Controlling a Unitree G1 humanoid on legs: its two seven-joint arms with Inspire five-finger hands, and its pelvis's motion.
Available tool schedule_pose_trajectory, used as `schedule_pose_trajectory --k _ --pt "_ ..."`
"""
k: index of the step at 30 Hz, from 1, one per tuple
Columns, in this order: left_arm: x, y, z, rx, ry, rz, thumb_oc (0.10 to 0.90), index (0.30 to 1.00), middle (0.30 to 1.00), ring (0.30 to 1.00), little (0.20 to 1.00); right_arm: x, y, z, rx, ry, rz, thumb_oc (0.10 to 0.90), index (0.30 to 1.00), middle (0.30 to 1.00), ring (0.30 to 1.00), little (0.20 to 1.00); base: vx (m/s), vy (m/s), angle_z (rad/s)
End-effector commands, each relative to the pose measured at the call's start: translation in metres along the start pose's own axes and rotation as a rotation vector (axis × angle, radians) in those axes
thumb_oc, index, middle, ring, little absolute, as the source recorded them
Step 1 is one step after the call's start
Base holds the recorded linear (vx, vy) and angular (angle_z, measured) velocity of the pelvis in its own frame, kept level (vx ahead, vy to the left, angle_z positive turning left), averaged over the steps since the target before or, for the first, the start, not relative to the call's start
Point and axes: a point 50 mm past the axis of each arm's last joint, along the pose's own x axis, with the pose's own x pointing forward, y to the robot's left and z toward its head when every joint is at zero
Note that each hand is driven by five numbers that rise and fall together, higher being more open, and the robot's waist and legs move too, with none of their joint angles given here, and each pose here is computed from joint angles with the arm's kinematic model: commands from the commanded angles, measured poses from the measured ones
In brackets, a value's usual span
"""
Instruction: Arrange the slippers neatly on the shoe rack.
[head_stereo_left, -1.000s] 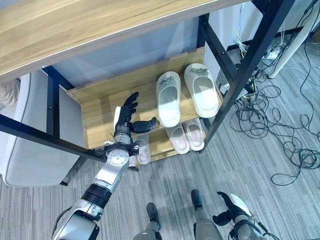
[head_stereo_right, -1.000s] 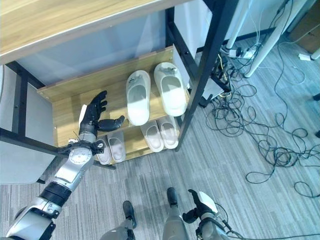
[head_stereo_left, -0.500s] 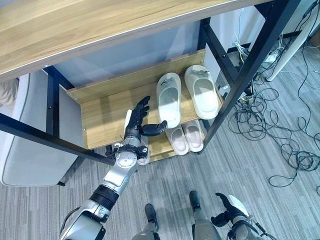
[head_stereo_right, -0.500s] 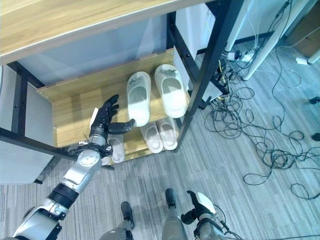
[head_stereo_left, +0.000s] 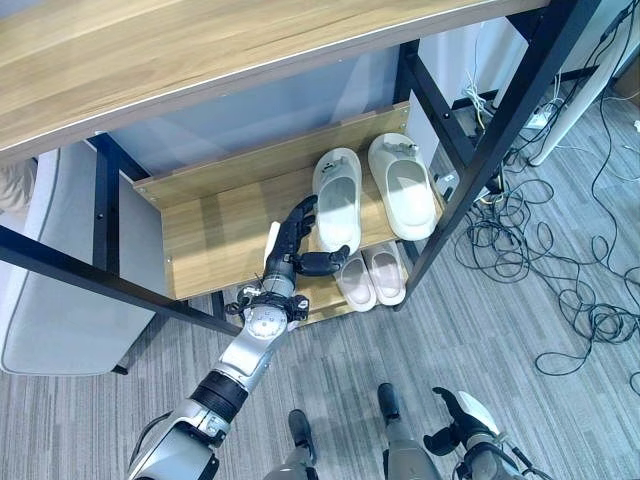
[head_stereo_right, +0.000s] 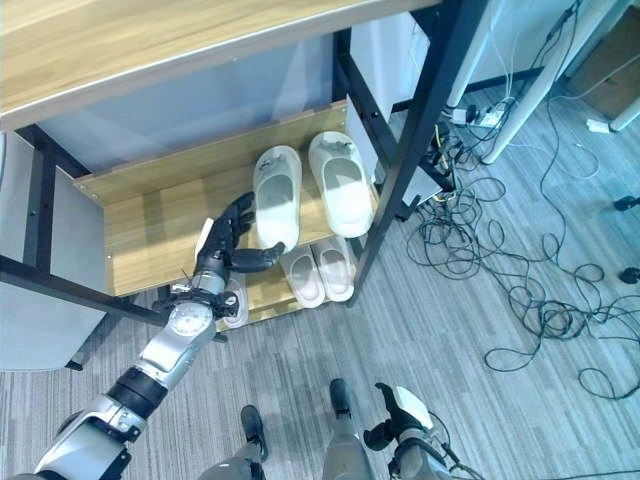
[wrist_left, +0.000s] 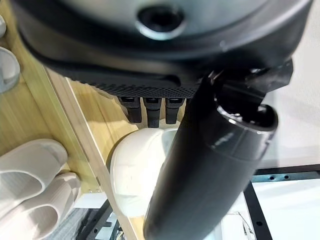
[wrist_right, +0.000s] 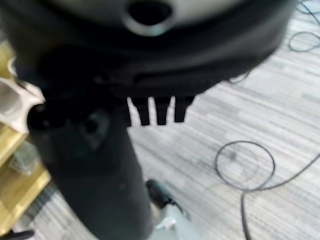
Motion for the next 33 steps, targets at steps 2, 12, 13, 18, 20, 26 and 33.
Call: schedule_pose_trajectory --k 2,12,13,18,20,26,33 --pt "0.021 -0.036 0.039 -0.023 -0.165 -0.117 0.800 0.900 0.900 0.900 0.900 -0.006 0.001 -0.008 -0.015 -0.004 -0.018 0.800 0.900 0.900 0.900 0.900 0.00 0.000 0.00" --pt "0.021 -0.052 0.045 -0.029 -0.180 -0.168 0.800 0.900 0.900 0.900 0.900 -0.008 0.002 -0.012 -0.023 0.005 -0.016 0.800 0.900 0.900 0.900 0.900 0.01 -0.005 -0.03" --pt "0.022 -0.054 0.047 -0.032 -0.185 -0.172 0.800 0.900 0.900 0.900 0.900 -0.008 0.002 -0.012 -0.025 0.006 -0.016 0.800 0.900 0.900 0.900 0.900 0.01 -0.001 -0.07" --pt "0.023 -0.061 0.051 -0.030 -0.200 -0.194 0.800 0.900 0.900 0.900 0.900 -0.009 0.002 -0.014 -0.026 0.008 -0.016 0.800 0.900 0.900 0.900 0.900 0.00 -0.002 -0.02" --pt "0.023 -0.061 0.052 -0.025 -0.205 -0.196 0.800 0.900 0.900 0.900 0.900 -0.009 0.001 -0.014 -0.026 0.008 -0.017 0.800 0.900 0.900 0.900 0.900 0.00 0.000 0.00" --pt "0.026 -0.054 0.053 0.014 -0.212 -0.179 0.800 0.900 0.900 0.900 0.900 -0.011 0.005 -0.019 -0.024 0.028 -0.006 0.800 0.900 0.900 0.900 0.900 0.00 0.000 0.00" --pt "0.027 -0.040 0.053 0.042 -0.217 -0.165 0.800 0.900 0.900 0.900 0.900 -0.011 0.011 -0.016 -0.010 0.029 0.012 0.800 0.900 0.900 0.900 0.900 0.00 -0.020 0.02"
